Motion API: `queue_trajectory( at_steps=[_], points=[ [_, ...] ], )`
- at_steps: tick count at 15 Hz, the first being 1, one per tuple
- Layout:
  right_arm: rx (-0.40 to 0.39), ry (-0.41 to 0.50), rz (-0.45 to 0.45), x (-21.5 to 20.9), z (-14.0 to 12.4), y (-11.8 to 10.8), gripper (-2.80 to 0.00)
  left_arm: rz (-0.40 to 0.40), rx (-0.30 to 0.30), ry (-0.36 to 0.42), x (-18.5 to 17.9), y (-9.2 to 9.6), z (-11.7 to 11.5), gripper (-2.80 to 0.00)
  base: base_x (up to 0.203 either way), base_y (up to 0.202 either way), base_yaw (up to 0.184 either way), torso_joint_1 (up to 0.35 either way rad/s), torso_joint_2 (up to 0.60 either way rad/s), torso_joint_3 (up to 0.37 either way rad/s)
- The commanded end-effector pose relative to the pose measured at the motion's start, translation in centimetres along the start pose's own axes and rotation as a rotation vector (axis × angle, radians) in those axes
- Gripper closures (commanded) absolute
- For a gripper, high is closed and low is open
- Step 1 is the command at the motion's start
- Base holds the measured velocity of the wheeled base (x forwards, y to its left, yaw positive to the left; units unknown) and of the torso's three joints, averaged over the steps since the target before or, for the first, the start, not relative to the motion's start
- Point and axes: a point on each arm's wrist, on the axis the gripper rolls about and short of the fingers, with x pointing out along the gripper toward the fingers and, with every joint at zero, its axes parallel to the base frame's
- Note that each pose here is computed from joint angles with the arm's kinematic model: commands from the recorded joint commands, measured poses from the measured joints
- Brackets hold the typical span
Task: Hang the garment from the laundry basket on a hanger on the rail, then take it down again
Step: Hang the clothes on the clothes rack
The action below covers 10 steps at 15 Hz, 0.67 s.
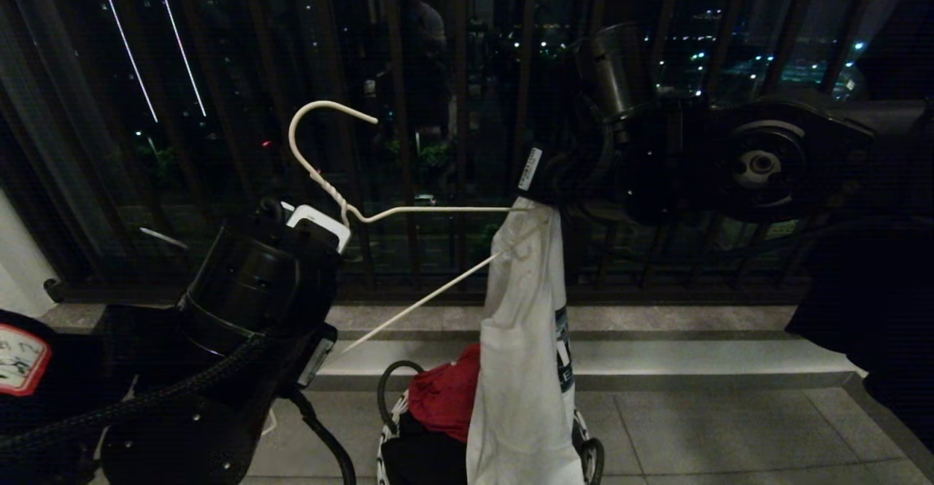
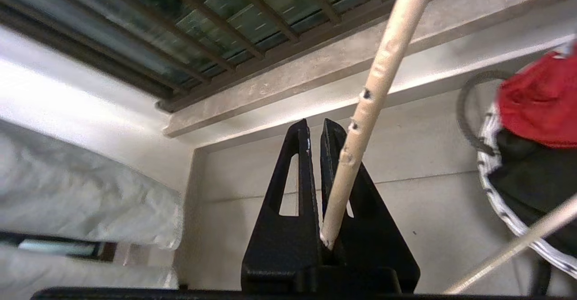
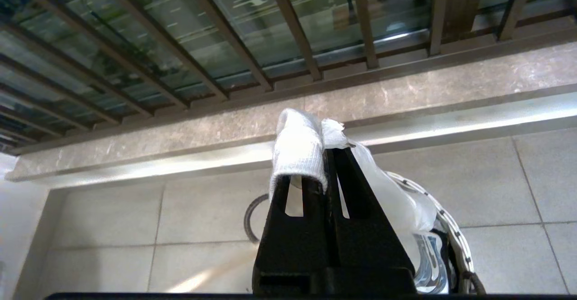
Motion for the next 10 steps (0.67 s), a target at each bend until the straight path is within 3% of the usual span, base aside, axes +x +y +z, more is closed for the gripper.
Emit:
queue_trajectory(
  at_steps=[1, 10],
  points=[
    [-0.001, 0.003, 0.002, -0.2, -0.1, 0.1, 0.00, 0.053, 0.011, 0.015, 0.4, -0.6, 0.0, 0.00, 0.000, 0.000, 0.000, 0.000, 0.00, 0.000],
    [-0.042, 0.084, 0.047, -2.7, -2.0, 1.6, 0.00, 0.098, 0.012, 0.038, 1.2, -1.8, -0.1, 0.00, 0.000, 0.000, 0.000, 0.000, 0.00, 0.000]
  ],
)
